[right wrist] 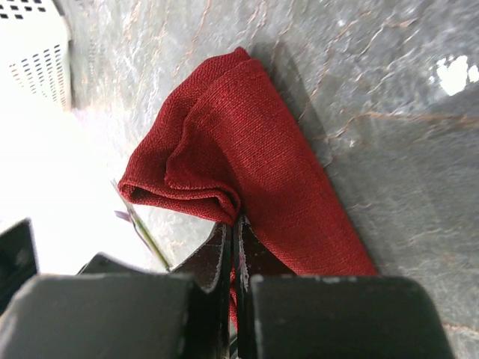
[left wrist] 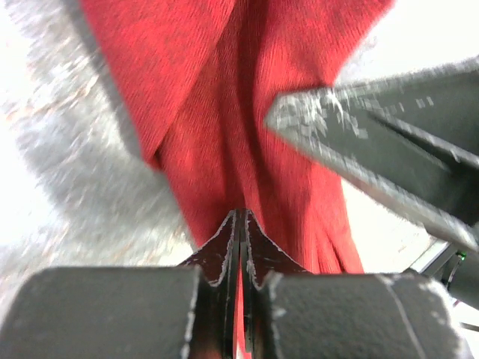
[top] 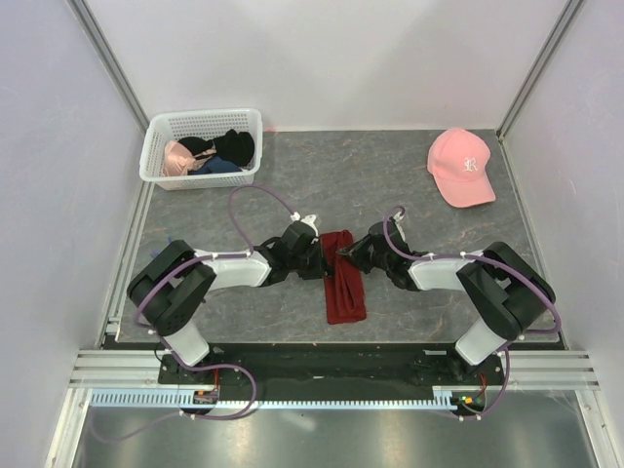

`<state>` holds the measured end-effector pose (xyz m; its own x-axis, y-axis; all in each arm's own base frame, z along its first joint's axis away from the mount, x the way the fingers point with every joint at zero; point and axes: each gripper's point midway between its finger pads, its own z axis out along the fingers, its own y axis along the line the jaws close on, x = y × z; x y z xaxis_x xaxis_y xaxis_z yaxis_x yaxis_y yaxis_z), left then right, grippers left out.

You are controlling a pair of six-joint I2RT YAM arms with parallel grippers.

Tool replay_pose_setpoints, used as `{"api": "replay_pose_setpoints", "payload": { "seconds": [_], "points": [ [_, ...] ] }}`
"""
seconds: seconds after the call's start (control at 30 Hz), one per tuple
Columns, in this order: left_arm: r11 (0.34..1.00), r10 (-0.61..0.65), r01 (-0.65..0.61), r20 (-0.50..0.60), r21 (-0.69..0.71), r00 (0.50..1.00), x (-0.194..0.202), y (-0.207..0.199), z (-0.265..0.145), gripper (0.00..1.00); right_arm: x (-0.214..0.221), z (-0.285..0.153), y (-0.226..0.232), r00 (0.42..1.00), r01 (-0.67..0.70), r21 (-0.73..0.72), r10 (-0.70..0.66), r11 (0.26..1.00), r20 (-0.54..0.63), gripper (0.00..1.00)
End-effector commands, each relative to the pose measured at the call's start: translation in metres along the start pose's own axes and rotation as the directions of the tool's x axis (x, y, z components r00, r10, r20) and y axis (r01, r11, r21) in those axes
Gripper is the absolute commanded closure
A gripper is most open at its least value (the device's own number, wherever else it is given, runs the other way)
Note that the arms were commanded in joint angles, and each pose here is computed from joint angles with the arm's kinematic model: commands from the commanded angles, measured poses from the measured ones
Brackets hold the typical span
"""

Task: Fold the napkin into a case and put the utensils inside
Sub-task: Fold the 2/3-rectangle-folded napkin at the center of the board.

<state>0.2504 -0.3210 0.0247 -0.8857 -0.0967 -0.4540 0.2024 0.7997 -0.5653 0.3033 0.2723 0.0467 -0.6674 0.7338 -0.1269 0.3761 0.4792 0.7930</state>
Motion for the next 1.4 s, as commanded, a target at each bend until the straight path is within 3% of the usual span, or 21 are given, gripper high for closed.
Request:
{"api": "replay_pose_setpoints", "payload": {
  "seconds": [0.0,0.17,0.5,0.9,1.07,1.17,1.2,1.3,1.37],
  "points": [
    [0.999,0.033,-0.032,0.049,-0.017,0.998,-0.01,-0.004,-0.02,0.94,-0.01,0.008,0.013,0.999,-0.016,-0.014,0.017,1.0,0.049,1.0],
    [0.998,0.044,-0.043,0.051,-0.036,0.998,-0.007,0.002,-0.026,0.96,-0.01,0.006,0.015,0.998,-0.008,-0.015,0.009,1.0,0.057,1.0],
    [1.0,0.021,-0.021,-0.001,-0.019,1.0,0.009,0.011,0.004,0.98,0.006,0.014,0.019,0.999,-0.027,0.005,0.027,1.0,0.033,1.0],
    [0.999,0.034,-0.034,0.018,-0.014,0.999,0.006,0.008,-0.008,0.98,0.008,0.027,0.009,0.998,0.01,0.052,-0.013,0.999,0.056,1.0],
    [0.998,0.044,-0.042,0.045,-0.045,0.998,-0.004,0.009,-0.024,0.89,0.01,0.036,0.002,0.997,0.048,0.062,-0.051,0.997,0.05,1.0],
    [0.996,0.062,-0.056,0.101,-0.062,0.993,-0.019,0.011,-0.037,0.78,0.012,0.041,0.008,0.996,0.076,0.037,-0.078,0.996,0.041,1.0],
    [0.996,0.075,-0.068,0.119,-0.06,0.99,-0.024,0.009,-0.041,0.69,0.012,0.042,0.009,0.996,0.08,0.037,-0.082,0.996,0.04,1.0],
    [0.997,0.074,-0.07,0.122,-0.034,0.99,-0.029,0.002,-0.044,0.6,0.011,0.042,0.008,0.995,0.083,0.046,-0.085,0.995,0.044,1.0],
    [0.998,0.07,-0.068,0.116,-0.019,0.991,-0.03,-0.002,-0.042,0.47,0.012,0.042,0.008,0.995,0.085,0.047,-0.086,0.995,0.041,1.0]
  ]
}}
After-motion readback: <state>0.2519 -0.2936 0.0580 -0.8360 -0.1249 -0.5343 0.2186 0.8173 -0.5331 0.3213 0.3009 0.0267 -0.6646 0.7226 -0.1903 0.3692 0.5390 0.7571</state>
